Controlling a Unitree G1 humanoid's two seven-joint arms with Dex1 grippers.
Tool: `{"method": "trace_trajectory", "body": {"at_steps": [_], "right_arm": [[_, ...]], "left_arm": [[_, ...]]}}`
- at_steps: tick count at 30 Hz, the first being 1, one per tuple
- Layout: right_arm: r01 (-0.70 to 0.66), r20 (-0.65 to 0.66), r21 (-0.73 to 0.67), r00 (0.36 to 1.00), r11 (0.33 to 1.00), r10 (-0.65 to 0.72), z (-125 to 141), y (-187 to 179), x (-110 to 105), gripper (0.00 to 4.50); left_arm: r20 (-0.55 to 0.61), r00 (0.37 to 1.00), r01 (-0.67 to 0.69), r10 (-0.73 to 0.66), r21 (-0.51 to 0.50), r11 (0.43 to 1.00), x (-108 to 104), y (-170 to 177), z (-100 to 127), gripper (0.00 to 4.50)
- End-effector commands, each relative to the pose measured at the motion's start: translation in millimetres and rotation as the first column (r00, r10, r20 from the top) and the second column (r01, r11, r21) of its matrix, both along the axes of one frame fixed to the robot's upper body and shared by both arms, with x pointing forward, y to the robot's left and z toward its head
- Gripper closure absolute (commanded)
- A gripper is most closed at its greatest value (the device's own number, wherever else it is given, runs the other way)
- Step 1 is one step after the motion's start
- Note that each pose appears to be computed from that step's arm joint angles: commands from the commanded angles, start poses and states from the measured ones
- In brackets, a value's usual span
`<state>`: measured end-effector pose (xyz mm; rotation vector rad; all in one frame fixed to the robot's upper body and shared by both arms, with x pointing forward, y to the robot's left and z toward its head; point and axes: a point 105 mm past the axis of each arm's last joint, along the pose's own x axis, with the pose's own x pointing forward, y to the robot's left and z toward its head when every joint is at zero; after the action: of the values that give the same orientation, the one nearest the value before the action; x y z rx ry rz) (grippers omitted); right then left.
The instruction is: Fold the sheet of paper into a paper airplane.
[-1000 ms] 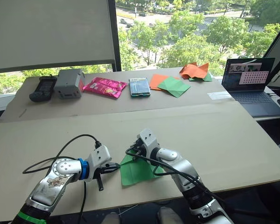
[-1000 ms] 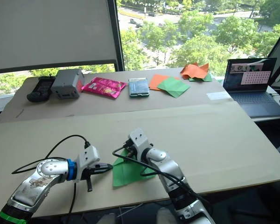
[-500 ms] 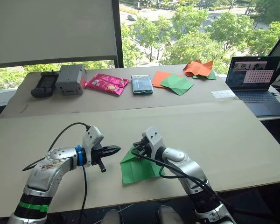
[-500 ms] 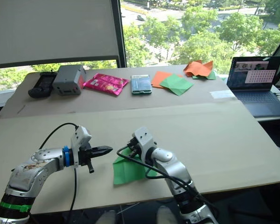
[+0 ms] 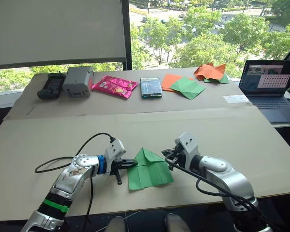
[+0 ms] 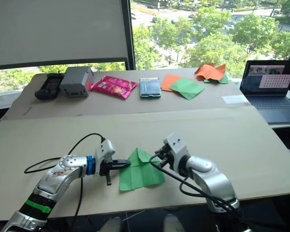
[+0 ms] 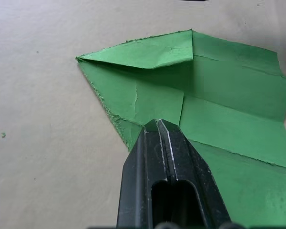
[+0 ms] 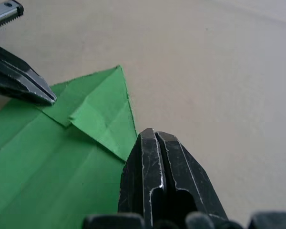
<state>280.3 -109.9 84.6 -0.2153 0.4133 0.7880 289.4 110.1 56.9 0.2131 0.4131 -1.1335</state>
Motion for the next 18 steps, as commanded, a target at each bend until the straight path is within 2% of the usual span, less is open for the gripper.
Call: {"method": "trace_trajectory", "body": {"at_steps": [1, 7, 12, 14, 18], "right_arm": [[-0.103, -0.009, -0.018, 0.995, 0.995, 0.102, 7.5, -7.7, -22.9, 4.5], [-0.214, -0.113, -0.006, 0.971, 0.977, 0.212, 0.1, -9.5, -57.8, 4.5], [-0.27, -0.177, 0.0, 0.948, 0.963, 0.266, -9.8, -1.9, -78.7, 4.5], [-0.276, -0.184, -0.001, 0.945, 0.961, 0.272, -13.2, 1.4, -81.8, 4.5], [-0.2, -0.179, -0.039, 0.965, 0.979, 0.19, -26.6, 1.4, -69.5, 4.5]], "left_arm": [[-0.026, 1.0, 0.002, 0.0, 0.069, 0.998, -2.1, 3.3, -19.6, 4.47], [-0.017, 1.0, 0.019, -0.017, 0.078, 0.997, -0.7, -1.2, -22.6, 4.47], [-0.015, 1.0, 0.023, -0.022, 0.079, 0.997, -1.4, -3.3, -23.3, 4.47], [-0.015, 1.0, 0.024, -0.023, 0.079, 0.997, -1.2, -4.0, -23.2, 4.47], [-0.013, 1.0, 0.022, -0.022, 0.083, 0.996, -0.6, -4.0, -23.7, 4.47]]}}
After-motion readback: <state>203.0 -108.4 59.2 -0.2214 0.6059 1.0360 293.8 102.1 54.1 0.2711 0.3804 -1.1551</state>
